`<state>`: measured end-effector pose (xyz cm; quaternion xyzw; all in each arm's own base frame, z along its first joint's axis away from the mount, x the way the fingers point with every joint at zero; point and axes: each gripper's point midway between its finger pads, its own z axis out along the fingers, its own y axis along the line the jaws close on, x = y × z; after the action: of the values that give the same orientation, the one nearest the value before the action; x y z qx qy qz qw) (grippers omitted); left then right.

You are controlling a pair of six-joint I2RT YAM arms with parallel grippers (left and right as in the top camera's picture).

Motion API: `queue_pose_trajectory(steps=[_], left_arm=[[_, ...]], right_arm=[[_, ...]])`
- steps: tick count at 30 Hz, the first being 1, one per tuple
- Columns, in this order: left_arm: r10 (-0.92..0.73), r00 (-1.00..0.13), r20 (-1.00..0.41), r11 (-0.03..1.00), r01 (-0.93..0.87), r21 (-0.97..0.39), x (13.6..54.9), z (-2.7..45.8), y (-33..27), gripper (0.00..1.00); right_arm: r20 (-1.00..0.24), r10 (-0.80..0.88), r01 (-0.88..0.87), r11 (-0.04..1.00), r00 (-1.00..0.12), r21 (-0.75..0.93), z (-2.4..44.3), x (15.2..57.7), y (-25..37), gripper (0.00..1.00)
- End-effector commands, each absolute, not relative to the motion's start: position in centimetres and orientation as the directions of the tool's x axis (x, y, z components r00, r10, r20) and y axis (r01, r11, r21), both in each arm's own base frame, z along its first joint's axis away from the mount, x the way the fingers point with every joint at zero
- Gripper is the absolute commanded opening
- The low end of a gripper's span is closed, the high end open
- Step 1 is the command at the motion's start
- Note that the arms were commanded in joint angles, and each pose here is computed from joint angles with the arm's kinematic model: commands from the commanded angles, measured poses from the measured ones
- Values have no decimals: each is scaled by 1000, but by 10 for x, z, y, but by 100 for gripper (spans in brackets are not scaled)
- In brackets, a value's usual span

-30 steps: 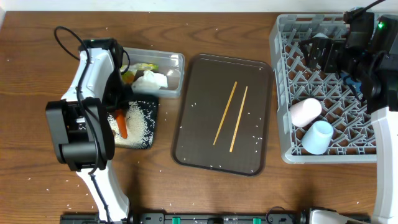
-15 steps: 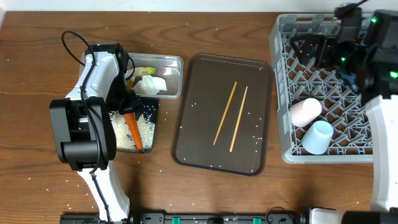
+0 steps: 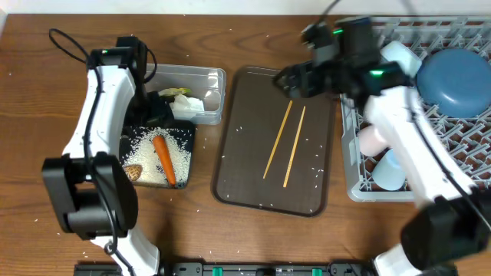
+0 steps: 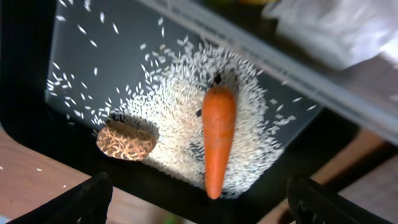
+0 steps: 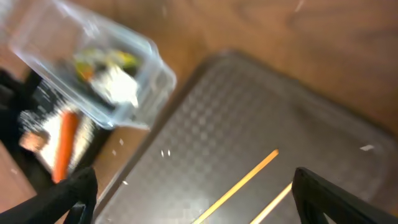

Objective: Sort waste into correct bins and load items into the dishwasher rack
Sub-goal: 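Lower the right gripper onto the wooden chopsticks and grasp them, then lift the chopsticks and carry them right over the dish rack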

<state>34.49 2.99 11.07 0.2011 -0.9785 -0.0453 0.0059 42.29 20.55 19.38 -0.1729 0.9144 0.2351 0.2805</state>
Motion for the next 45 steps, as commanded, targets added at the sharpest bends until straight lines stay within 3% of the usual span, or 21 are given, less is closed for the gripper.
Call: queue_pose_trajectory(steps=[1,3,6,14,22,25,34,37,40,45], left_arm=[[-418,-908,-20,904,-418,88,348,113,29,90],[-418,-908,-20,904,-418,88,348,113,29,91],[-418,-908,-20,904,-418,88,348,113,29,100],[-418,-908,-32,904,-419,83,351,113,29,98],[-418,-907,-54,904,-421,74,357,113,29,98],[-417,-906,-65,904,-421,70,360,113,29,98],[-417,-906,-65,904,-421,70,360,113,29,98],[-417,-906,-65,904,-421,70,360,113,29,98],[-418,-906,-64,904,-421,70,360,113,29,98],[-418,-906,-64,904,-421,70,360,113,29,98]], right_arm=[[-520,-213,-385,889,-827,247,151,426,210,89],[-469,-239,-370,905,-850,210,127,422,212,86],[-402,-252,-334,931,-880,148,102,416,204,81],[-210,-282,-305,948,-936,90,61,386,186,55],[-52,-272,-273,962,-961,11,20,360,162,48],[-44,-272,-273,962,-961,10,12,358,161,46],[-87,-272,-274,962,-959,16,-9,359,162,28],[-84,-272,-274,962,-959,16,-21,353,159,18],[-71,-272,-273,962,-960,14,-32,344,155,1],[-72,-264,-265,964,-962,15,-38,341,154,1]])
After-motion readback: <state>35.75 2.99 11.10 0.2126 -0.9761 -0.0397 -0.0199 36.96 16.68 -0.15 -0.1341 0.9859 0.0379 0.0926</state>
